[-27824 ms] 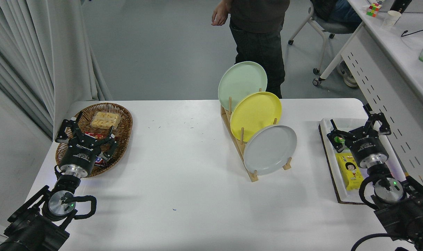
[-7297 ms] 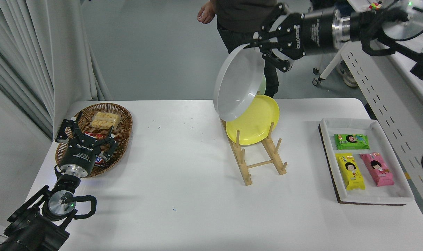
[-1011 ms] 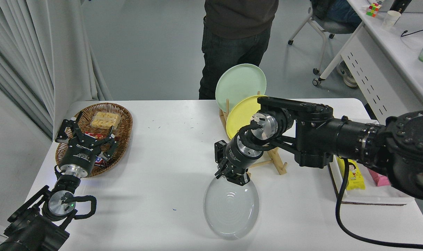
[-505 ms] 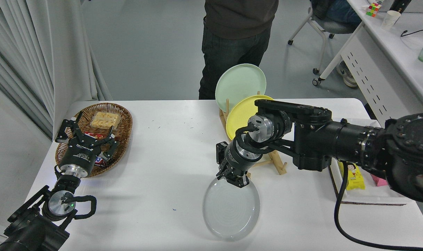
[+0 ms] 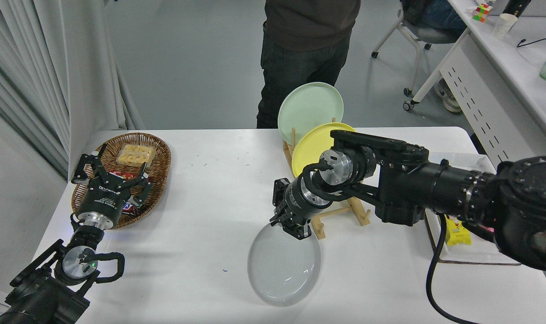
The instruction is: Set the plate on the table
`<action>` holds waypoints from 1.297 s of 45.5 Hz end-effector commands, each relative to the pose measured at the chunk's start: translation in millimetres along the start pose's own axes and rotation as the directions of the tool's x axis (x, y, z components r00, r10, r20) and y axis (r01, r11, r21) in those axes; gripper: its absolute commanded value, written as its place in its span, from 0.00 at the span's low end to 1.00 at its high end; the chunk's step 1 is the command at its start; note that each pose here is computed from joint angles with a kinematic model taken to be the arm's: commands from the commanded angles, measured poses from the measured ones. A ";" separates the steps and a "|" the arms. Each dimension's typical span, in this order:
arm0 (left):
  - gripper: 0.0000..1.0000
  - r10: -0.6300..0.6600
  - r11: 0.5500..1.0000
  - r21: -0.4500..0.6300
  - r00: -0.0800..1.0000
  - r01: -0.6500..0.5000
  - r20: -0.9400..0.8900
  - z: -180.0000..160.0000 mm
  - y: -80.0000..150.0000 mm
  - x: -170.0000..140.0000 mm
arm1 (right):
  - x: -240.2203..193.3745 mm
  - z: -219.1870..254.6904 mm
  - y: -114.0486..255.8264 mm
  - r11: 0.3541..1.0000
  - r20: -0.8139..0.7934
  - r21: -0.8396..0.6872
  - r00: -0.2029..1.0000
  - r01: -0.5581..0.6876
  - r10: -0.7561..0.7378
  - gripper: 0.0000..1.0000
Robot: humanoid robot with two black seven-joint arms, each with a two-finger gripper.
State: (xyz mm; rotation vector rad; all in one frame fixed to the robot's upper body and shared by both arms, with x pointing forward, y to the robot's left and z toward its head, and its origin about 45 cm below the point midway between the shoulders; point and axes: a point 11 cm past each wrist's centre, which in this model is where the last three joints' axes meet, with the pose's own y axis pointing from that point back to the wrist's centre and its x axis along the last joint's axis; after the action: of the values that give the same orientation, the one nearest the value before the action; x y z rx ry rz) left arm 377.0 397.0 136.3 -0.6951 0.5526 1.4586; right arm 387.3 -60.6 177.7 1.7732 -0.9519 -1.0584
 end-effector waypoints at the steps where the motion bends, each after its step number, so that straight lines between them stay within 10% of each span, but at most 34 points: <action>1: 0.98 0.000 1.000 0.000 1.000 0.000 0.000 0.0 0.0 0.0 | 9.0 3.4 -6.4 1.000 0.134 -0.006 0.991 0.023 -0.022 0.00; 59: 0.98 0.000 1.000 0.000 1.000 0.000 0.000 0.0 0.0 0.0 | 45.6 30.7 -27.0 0.993 0.331 -0.091 0.939 -0.072 0.098 0.00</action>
State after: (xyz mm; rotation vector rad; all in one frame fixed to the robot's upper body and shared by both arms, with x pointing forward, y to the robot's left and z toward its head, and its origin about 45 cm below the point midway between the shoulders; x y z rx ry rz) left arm 377.0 397.0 136.4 -0.6952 0.5526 1.4586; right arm 387.2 -90.2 142.8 1.6003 -1.1197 -1.3318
